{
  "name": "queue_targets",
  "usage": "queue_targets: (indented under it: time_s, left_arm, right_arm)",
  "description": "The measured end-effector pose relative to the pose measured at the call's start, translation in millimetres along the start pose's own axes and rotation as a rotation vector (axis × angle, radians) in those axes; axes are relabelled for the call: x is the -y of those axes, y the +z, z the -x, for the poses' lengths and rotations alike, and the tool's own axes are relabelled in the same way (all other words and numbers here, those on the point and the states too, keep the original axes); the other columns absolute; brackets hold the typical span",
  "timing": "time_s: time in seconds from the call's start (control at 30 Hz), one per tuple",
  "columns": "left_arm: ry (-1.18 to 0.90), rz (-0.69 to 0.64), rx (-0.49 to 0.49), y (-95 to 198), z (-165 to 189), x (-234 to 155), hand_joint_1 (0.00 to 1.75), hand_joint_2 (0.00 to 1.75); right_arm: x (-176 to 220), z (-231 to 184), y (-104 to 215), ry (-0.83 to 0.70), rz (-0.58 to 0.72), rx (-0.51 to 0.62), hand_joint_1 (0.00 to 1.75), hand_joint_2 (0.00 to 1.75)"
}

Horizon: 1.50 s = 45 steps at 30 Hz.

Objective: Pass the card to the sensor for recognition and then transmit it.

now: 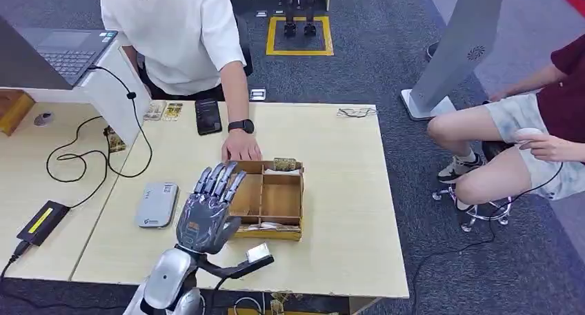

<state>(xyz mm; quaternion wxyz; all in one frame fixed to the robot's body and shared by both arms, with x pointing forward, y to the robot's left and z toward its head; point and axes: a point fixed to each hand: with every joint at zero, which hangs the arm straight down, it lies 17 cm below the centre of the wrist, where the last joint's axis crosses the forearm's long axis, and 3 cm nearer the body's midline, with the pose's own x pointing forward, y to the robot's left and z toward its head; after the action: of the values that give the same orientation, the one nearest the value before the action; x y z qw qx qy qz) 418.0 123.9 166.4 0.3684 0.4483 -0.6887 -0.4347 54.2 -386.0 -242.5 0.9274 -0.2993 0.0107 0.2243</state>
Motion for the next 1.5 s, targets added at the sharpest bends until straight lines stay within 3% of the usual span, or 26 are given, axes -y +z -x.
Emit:
queue_targets:
  time_s: [0.37,1.07,1.27,1.5]
  left_arm:
    - [0.001,0.066,0.057,7,-6,27,0.00,1.75]
    - [0.024,0.083,0.079,8,-3,32,0.00,1.75]
    - [0.005,0.000,0.059,8,0,16,0.00,1.75]
    - [0.102,-0.260,-0.012,3,9,-60,0.00,1.75]
  right_arm:
    - [1,0,0,-0.003,0.003,0.003,0.00,0.00]
    - [2,-2,-1,-0.006,0.013,0.010,0.00,0.00]
    - [1,0,0,-0.005,0.010,0.000,0.00,0.00]
    - [-2,1,3,0.005,0.004,-0.006,0.00,0.00]
